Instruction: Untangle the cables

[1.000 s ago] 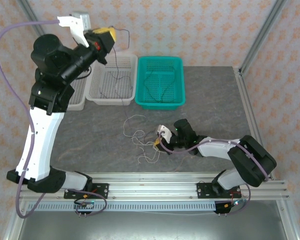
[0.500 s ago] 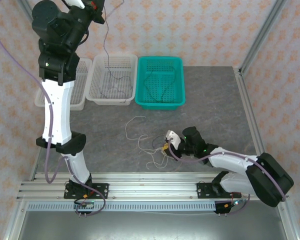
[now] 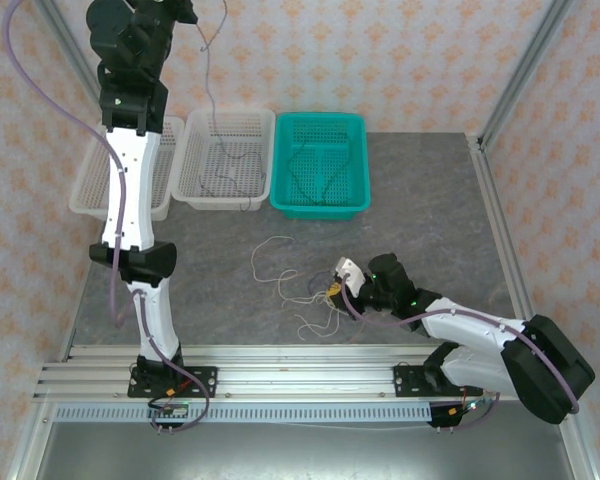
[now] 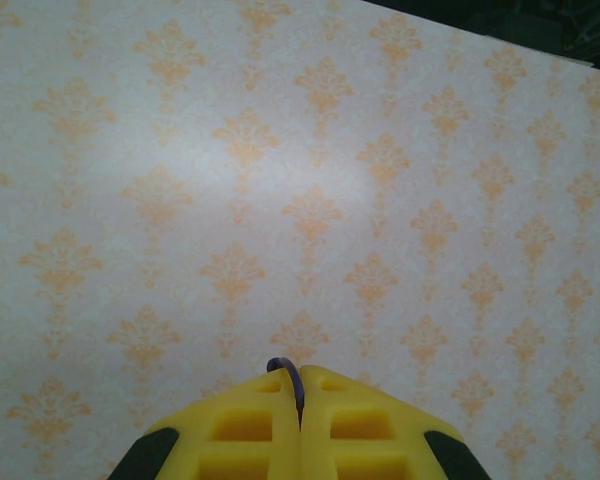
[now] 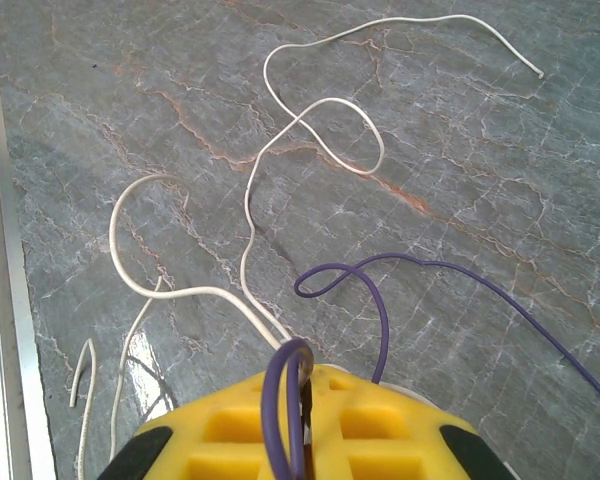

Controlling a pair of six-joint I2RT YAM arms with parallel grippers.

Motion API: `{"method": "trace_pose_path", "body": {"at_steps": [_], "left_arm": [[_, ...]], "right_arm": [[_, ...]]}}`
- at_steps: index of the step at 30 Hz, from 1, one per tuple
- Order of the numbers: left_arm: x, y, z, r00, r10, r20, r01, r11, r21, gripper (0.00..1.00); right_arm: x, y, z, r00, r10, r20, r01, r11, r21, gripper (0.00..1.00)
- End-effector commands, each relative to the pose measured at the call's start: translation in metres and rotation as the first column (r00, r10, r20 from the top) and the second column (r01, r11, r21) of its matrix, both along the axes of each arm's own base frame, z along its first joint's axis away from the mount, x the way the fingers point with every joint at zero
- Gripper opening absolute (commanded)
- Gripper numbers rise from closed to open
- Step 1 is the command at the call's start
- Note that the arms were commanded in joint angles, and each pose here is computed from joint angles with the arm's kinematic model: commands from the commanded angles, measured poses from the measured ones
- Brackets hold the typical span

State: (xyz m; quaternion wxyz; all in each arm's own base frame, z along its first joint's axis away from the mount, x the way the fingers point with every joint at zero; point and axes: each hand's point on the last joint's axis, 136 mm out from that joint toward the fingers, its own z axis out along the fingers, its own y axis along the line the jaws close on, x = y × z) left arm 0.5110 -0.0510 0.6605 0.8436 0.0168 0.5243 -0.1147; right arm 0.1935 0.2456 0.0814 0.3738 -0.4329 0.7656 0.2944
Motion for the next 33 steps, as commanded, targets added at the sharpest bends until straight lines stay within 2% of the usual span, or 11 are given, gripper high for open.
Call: {"method": "trace_pose_path", "body": {"at_steps": [1,5,8,12,18,20,23,24,27,30,33], "left_arm": [[0.014,-0.001,-0.013,1.0,0.021,-0.017,-0.021,0.998,0.052,0.0],[0.061,-0.004,-0.087,0.971,0.05,-0.235,-0.021,0.992,0.124,0.0],[0.089,-0.002,-0.148,0.916,0.087,-0.392,-0.025,0.986,0.162,0.0],[0.108,0.003,-0.232,0.8,0.165,-0.577,-0.054,0.977,0.205,0.0],[0.102,0.019,-0.327,0.627,0.238,-0.742,-0.153,0.971,0.182,0.0],[0.1,0.02,-0.354,0.571,0.241,-0.785,-0.15,0.97,0.189,0.09],[0.096,0.022,-0.372,0.523,0.252,-0.814,-0.148,0.968,0.204,0.48],[0.094,0.023,-0.369,0.525,0.253,-0.813,-0.151,0.967,0.203,0.6],[0.084,0.023,-0.345,0.545,0.237,-0.804,-0.164,0.971,0.174,0.85],[0.066,0.019,-0.31,0.578,0.185,-0.795,-0.167,0.98,0.106,0.95],[0.04,0.0,-0.273,0.636,0.093,-0.766,-0.107,0.994,0.032,0.97]], "right_arm": [[0.002,0.0,0.0,1.0,-0.006,-0.005,0.006,1.0,-0.011,0.11],[0.004,0.002,0.001,1.0,-0.009,-0.007,0.009,1.0,-0.008,0.11],[0.005,0.001,0.002,1.0,-0.019,-0.005,0.019,1.0,-0.008,0.11],[0.006,-0.002,0.003,0.999,-0.041,-0.002,0.041,0.999,-0.007,0.11],[0.009,-0.004,0.004,0.998,-0.07,0.004,0.07,0.998,-0.004,0.11],[0.01,-0.004,0.004,0.997,-0.073,0.004,0.073,0.997,-0.004,0.11],[0.01,-0.003,0.006,0.998,-0.067,0.01,0.067,0.998,-0.004,0.11],[0.011,-0.003,0.006,0.998,-0.066,0.011,0.066,0.998,-0.006,0.11],[0.013,-0.002,0.007,0.998,-0.065,0.014,0.065,0.998,-0.008,0.11],[0.015,0.0,0.007,0.998,-0.065,0.015,0.065,0.998,-0.012,0.11],[0.02,0.002,0.01,0.997,-0.074,0.021,0.074,0.997,-0.01,0.11]]}}
